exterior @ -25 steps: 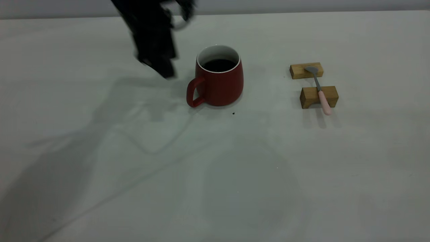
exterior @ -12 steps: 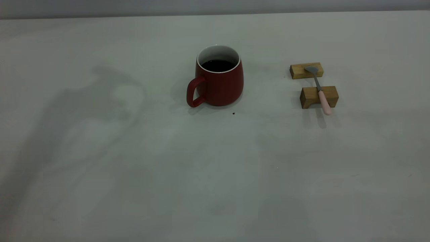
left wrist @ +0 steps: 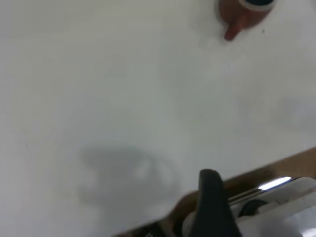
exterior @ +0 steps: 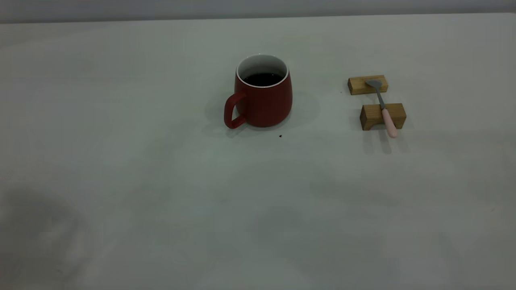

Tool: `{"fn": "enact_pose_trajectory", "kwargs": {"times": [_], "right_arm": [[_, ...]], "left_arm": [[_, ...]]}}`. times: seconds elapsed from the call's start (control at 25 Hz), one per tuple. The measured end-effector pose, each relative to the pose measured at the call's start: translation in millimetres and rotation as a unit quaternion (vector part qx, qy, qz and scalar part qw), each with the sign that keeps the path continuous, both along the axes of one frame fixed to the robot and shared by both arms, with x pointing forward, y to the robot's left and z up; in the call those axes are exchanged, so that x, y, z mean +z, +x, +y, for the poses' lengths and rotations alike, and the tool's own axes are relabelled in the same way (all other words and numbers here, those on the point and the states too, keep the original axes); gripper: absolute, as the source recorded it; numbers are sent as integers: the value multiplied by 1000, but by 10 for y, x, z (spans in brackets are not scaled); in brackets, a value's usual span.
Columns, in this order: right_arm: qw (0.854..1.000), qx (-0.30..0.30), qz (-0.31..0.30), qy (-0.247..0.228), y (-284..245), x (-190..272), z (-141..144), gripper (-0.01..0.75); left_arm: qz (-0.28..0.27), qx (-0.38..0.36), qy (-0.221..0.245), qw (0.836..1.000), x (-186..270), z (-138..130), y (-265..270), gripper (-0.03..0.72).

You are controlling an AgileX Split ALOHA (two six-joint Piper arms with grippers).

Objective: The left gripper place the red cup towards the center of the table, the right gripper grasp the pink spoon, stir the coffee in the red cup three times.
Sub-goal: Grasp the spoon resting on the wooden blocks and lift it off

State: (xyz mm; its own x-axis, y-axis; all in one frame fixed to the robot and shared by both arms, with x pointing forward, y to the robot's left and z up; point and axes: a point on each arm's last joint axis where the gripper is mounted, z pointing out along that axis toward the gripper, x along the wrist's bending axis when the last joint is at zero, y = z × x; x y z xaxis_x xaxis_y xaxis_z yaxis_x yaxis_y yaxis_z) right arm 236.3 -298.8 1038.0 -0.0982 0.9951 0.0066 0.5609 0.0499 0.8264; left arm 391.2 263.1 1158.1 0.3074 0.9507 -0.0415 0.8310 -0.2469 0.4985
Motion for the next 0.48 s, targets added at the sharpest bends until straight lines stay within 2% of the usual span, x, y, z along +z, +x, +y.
{"fn": "enact_pose_trajectory", "kwargs": {"times": [0.24,0.32,0.48], "right_arm": [[1000,0,0,0,0,0,0,237],[1000,0,0,0,0,0,0,237],[1000,0,0,0,0,0,0,237]], "left_arm": [[-9,29,-1,1000,-518,179,-778,586],[-28,36,-1,999,-691,234,-1002,586],[-41,59,10,997,-1026,326,-1243,586]]}}
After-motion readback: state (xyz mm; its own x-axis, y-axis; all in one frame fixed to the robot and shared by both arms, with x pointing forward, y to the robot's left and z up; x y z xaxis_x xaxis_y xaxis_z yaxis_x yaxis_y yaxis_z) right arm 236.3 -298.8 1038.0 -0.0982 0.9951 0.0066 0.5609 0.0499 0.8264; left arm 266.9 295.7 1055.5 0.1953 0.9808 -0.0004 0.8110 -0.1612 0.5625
